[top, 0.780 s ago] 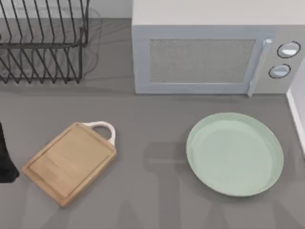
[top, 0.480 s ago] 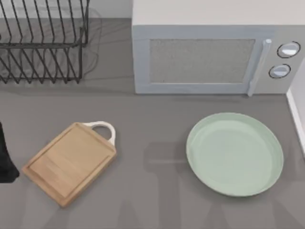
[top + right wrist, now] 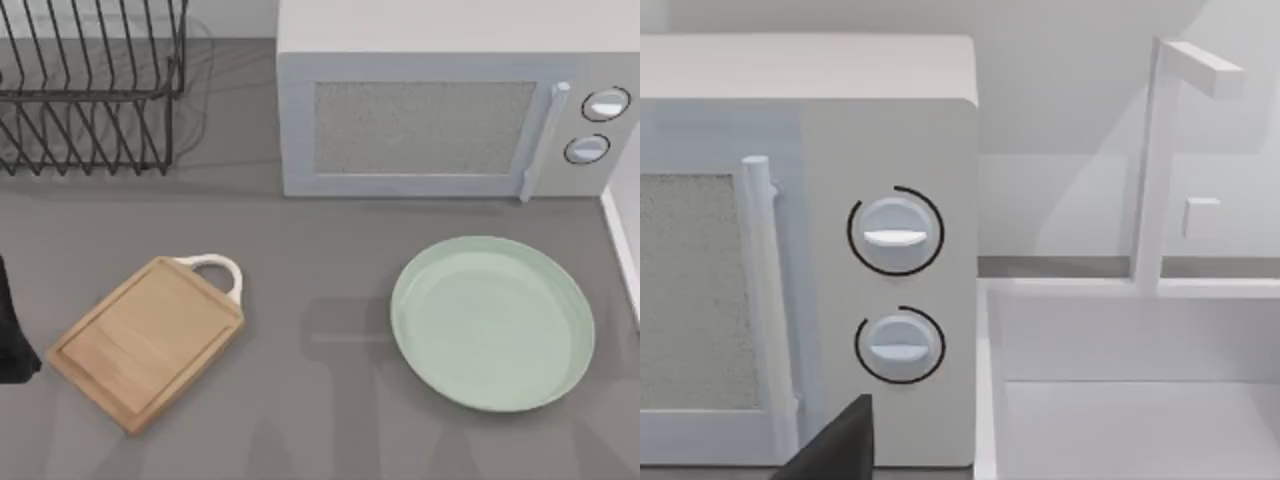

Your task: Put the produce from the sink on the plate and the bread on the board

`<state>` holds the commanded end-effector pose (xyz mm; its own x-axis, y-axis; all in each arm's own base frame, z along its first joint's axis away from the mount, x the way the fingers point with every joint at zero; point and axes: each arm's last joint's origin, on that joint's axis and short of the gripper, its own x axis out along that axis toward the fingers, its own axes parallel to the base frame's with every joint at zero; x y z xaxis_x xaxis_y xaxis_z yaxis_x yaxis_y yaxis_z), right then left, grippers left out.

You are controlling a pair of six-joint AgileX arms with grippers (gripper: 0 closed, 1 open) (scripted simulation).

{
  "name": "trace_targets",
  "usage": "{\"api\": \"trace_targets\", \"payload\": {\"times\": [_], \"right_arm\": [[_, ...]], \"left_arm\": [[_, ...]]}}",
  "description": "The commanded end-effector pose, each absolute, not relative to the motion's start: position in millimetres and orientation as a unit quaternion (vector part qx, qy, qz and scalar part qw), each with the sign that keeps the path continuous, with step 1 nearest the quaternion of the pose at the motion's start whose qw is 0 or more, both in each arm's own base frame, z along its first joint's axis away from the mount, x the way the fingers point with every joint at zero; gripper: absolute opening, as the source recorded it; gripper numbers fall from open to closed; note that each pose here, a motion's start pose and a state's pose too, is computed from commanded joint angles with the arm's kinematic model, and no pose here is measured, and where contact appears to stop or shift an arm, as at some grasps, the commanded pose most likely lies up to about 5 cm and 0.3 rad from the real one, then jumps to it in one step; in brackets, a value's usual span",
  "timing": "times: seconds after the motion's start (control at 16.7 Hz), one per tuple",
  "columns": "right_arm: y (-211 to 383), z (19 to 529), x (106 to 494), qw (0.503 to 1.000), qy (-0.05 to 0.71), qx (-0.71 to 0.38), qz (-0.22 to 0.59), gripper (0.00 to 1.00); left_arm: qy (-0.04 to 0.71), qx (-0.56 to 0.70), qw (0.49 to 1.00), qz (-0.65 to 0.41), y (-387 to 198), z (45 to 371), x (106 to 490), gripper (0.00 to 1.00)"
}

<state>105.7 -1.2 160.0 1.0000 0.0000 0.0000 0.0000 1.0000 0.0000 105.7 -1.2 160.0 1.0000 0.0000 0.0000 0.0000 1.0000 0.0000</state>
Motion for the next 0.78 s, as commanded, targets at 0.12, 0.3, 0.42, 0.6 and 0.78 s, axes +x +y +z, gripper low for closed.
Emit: {"api": "trace_targets", "payload": {"times": [0.12,0.3,0.42,0.6,0.78], "right_arm": [[-1.2,160.0,105.7,1.000,0.000,0.000,0.000,1.00],[-1.2,160.0,105.7,1.000,0.000,0.000,0.000,1.00],[-1.2,160.0,105.7,1.000,0.000,0.000,0.000,1.00],[-1.2,160.0,105.7,1.000,0.000,0.000,0.000,1.00],[-1.8,165.7,105.9,1.000,0.010,-0.003,-0.003,1.00]], "left_arm": [[0.000,0.000,1.000,0.000,-1.2,160.0,105.7,1.00],[0.000,0.000,1.000,0.000,-1.2,160.0,105.7,1.00],[0.000,0.000,1.000,0.000,-1.2,160.0,105.7,1.00],[0.000,0.000,1.000,0.000,-1.2,160.0,105.7,1.00],[0.000,0.000,1.000,0.000,-1.2,160.0,105.7,1.00]]}}
